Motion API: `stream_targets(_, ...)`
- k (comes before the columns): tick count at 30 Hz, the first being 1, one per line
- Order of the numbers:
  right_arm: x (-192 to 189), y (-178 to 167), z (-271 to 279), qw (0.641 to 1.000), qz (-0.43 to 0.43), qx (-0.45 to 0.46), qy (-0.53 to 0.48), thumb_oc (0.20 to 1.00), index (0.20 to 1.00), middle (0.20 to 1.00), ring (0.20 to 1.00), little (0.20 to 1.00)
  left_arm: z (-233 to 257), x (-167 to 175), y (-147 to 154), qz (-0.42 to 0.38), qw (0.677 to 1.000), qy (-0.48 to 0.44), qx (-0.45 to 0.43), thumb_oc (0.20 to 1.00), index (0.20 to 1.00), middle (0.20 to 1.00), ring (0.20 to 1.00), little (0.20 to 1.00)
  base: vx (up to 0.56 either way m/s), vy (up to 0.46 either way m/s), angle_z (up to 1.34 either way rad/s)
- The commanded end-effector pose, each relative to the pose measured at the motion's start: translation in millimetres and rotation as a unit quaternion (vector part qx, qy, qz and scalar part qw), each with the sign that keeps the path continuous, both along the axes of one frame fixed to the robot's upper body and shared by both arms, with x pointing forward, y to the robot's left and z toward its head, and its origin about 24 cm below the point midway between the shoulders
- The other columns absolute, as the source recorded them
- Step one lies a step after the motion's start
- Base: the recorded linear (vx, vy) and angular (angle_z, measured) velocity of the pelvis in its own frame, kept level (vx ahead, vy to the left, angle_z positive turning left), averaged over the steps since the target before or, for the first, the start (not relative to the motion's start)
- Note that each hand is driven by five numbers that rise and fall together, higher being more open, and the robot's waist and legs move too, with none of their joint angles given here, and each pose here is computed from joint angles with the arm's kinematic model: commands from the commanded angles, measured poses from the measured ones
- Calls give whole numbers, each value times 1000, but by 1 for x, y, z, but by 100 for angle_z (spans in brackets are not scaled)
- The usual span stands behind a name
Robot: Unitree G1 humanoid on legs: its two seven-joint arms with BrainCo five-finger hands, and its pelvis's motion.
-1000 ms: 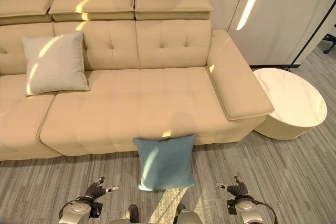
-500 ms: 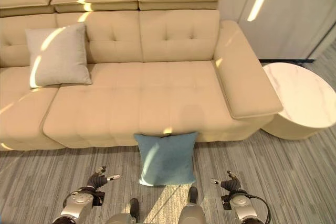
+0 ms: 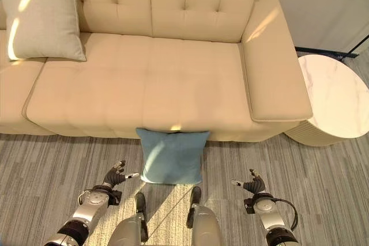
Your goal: Pick up all the scattered cushions and arrange them neatly on the sofa.
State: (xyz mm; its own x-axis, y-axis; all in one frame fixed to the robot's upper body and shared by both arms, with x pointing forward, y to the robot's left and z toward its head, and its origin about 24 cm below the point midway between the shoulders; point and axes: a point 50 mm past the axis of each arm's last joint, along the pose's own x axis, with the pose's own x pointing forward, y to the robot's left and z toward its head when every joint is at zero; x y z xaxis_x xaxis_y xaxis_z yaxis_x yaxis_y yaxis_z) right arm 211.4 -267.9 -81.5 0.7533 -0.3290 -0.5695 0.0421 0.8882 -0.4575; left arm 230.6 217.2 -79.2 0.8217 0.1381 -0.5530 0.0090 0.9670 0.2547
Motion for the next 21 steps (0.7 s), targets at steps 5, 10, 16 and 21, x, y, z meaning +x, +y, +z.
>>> stream_targets(5, 49, 17, 32, 995, 6, -14, -95, 1000, 1000, 1000, 1000, 1000, 40, 35, 15, 50, 993, -108, 7, 1000, 1000, 1000, 1000, 1000, -128, 12, 7)
stream_targets(10, 113, 26, 100, 973, -19, -44, -227, 1000, 1000, 1000, 1000, 1000, 98, 96, 15, 102, 973, -206, 31, 1000, 1000, 1000, 1000, 1000, -148, -45, 10)
stream_targets(16, 164, 24, 197, 927, -41, -72, -365, 1000, 1000, 1000, 1000, 1000, 188, 145, 19, 124, 937, -325, 39, 1000, 1000, 1000, 1000, 1000, -50, -8, 5)
stream_targets(21, 173, 18, 234, 904, -64, -79, -415, 1000, 1000, 1000, 1000, 1000, 218, 156, 25, 130, 925, -352, 56, 1000, 1000, 1000, 1000, 1000, 62, -3, -7)
